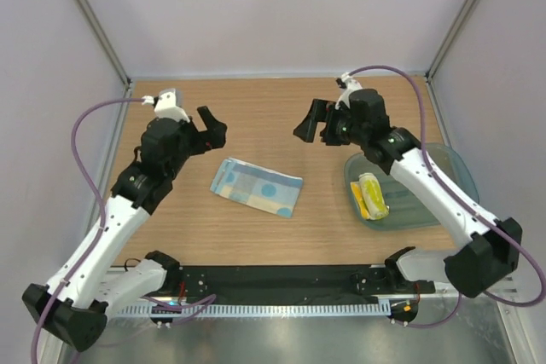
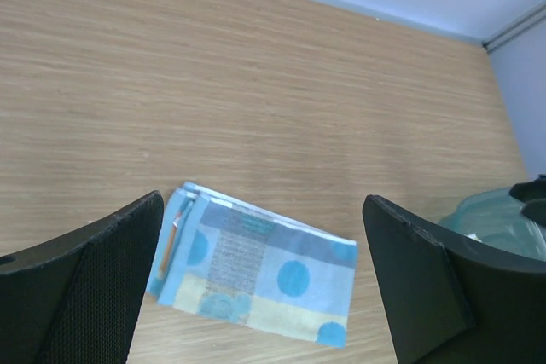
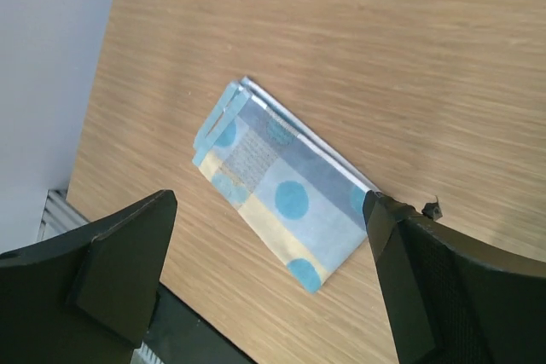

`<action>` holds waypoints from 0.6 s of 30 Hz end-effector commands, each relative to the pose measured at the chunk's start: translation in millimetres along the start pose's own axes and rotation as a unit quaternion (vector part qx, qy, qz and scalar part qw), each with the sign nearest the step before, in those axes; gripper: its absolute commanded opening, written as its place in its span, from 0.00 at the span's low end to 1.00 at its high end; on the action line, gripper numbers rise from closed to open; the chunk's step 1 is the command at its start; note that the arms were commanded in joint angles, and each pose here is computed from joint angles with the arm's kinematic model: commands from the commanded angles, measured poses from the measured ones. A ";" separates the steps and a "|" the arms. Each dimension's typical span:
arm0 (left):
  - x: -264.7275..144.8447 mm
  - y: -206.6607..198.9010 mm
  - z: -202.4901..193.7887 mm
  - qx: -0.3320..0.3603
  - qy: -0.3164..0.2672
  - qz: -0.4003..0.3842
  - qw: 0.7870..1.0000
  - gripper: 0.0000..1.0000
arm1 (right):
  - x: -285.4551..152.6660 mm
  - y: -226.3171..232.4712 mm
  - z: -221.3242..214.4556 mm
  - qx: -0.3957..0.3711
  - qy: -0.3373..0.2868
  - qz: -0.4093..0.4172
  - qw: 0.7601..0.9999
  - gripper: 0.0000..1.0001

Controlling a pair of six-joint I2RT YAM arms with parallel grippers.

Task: Roll the towels
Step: Fold the towel, then roll the towel

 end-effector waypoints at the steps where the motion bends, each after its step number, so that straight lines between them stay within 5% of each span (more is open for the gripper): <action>1: 12.4 -18.0 -12.9 -0.078 -0.022 -0.089 0.993 1.00 | -17.4 -26.0 2.2 0.000 -0.046 -0.071 0.996 1.00; 6: 10.0 -46.1 -46.3 -0.057 0.089 -0.146 0.984 0.95 | -45.1 -27.8 3.7 -0.006 -0.093 -0.070 0.993 1.00; 9: 3.0 -52.7 -72.2 0.029 0.144 -0.082 0.986 0.70 | -58.9 -24.3 3.2 -0.004 -0.101 -0.064 0.993 1.00; 10: 7.1 -38.4 -89.3 0.071 0.168 -0.013 0.983 0.67 | -62.7 -25.5 0.1 -0.004 -0.095 -0.069 0.993 0.99; 15: -16.9 -82.2 -146.1 0.211 0.210 0.024 0.954 0.63 | -82.2 -49.1 3.9 0.008 -0.128 -0.145 0.981 0.98; 18: -17.9 -90.7 -182.6 0.246 0.241 0.059 0.937 0.48 | -85.9 -61.4 -1.7 0.007 -0.120 -0.178 0.977 0.98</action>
Point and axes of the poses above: each gripper's point midway between its finger pads, its own x axis out along the fingers, its own y axis along the line the jaws close on, z = x × y, the point moved 2 cm from there along -x, back along the fingers, and after that the axes turned 7 degrees about x, right-handed, at the moved point
